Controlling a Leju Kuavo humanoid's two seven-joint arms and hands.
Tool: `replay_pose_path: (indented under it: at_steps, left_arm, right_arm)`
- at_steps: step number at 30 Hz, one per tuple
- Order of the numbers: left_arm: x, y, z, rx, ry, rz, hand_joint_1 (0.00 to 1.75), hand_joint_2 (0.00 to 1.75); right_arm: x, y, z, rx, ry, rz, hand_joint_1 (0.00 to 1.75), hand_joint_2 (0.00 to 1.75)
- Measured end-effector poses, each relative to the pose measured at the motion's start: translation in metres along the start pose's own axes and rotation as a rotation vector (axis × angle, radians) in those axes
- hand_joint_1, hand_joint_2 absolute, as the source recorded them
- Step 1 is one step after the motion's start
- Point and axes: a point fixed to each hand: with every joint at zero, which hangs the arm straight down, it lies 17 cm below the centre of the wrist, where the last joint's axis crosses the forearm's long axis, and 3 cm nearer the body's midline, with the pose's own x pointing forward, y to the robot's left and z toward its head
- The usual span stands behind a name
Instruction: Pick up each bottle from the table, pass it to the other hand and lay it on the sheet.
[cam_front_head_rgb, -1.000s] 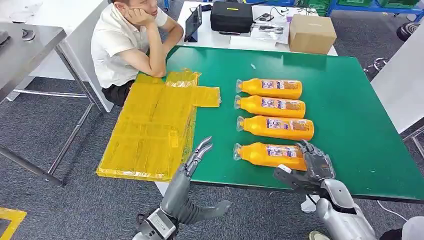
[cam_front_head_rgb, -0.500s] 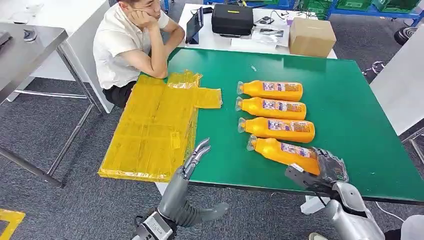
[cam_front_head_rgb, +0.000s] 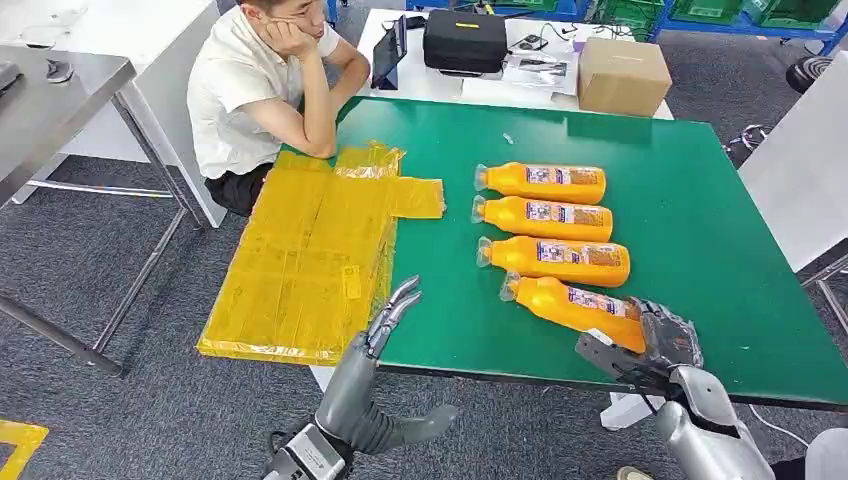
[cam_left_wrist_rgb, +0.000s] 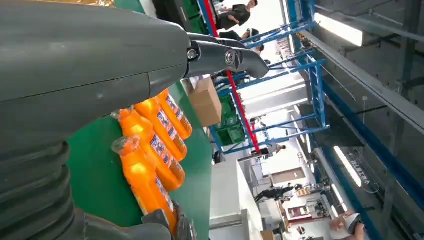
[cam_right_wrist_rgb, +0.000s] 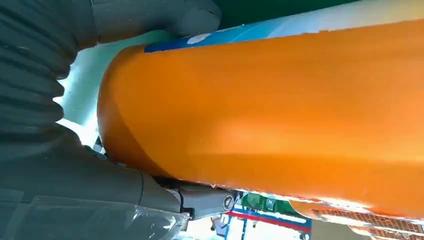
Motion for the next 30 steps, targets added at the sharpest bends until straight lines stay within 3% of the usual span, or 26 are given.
replay_pose_path:
  at_steps: [3,9,15,19,30]
  left_arm:
    - [0.001,0.0,0.0,-0.002,-0.004,-0.002,0.0,1.75]
    - [-0.005,0.008,0.004,0.037,0.038,0.086,0.0,1.75]
    - [-0.032,0.049,0.02,0.248,0.155,0.264,0.0,1.75]
    - [-0.043,0.062,0.032,0.31,0.192,0.316,0.0,1.75]
    - [-0.071,0.057,0.051,0.316,0.312,0.498,0.0,1.75]
  right_arm:
    - [0.004,0.001,0.005,-0.021,-0.034,-0.056,1.75,1.75]
    - [0.051,-0.005,0.033,-0.137,-0.15,-0.343,1.75,1.75]
    - [0.123,-0.047,0.066,-0.278,-0.27,-0.644,1.75,1.75]
    - [0.145,-0.076,0.077,-0.352,-0.297,-0.716,1.75,1.75]
    - [0.162,-0.119,0.085,-0.479,-0.361,-0.813,1.75,1.75]
